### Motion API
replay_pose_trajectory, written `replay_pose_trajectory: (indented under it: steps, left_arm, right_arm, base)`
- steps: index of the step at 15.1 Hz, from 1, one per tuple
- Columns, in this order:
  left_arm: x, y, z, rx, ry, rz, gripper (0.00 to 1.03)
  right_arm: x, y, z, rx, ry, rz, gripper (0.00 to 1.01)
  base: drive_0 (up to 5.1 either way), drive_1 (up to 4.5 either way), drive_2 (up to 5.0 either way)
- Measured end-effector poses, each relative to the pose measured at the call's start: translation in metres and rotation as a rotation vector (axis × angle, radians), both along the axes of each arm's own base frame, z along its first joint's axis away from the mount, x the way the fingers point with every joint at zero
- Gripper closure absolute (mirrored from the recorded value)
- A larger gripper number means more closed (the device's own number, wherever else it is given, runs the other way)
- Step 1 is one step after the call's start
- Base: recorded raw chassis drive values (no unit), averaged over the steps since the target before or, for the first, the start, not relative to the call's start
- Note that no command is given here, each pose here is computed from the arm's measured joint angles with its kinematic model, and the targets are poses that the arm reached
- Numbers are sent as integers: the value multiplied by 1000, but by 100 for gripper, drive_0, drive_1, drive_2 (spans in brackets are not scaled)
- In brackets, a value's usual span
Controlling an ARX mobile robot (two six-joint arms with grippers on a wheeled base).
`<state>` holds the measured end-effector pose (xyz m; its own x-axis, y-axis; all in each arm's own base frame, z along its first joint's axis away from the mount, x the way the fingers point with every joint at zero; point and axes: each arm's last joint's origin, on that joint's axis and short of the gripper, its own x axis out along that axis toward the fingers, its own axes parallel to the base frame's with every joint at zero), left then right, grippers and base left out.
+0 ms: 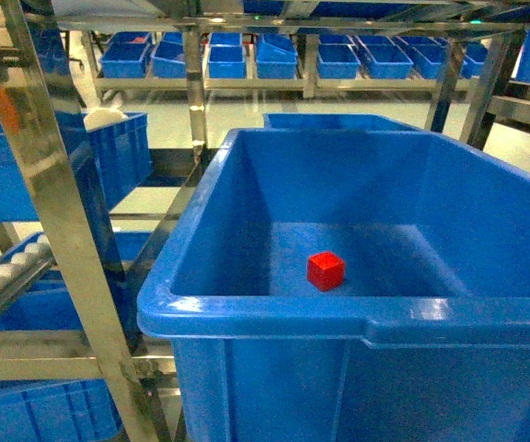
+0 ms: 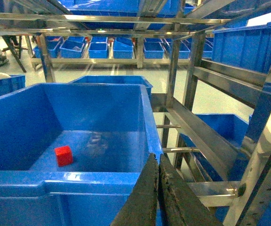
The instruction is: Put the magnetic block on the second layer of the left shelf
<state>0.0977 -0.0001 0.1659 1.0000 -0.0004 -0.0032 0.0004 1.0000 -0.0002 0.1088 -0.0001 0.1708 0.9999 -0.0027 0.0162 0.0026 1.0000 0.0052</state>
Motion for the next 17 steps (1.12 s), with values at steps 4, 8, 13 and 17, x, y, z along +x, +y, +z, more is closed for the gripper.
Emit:
replay_pose_trajectory:
  steps: [4, 8, 13, 17]
  left_arm:
    - [0, 0, 0, 0, -2, 0, 5]
    - [0, 0, 0, 0, 0, 0, 5]
    - [0, 0, 0, 0, 0, 0, 5]
    - [0, 0, 0, 0, 0, 0, 5]
  right_arm:
    - [-12, 0, -3, -1, 5, 3, 99]
    - [-12, 0, -4, -2, 12, 3, 89]
    - [-12, 0, -3, -2, 11, 3, 22]
    - [-12, 0, -3, -2, 11, 3, 3]
  base:
    - [0, 0, 0]
    - [0, 0, 0]
    - [0, 0, 0]
    - [0, 0, 0]
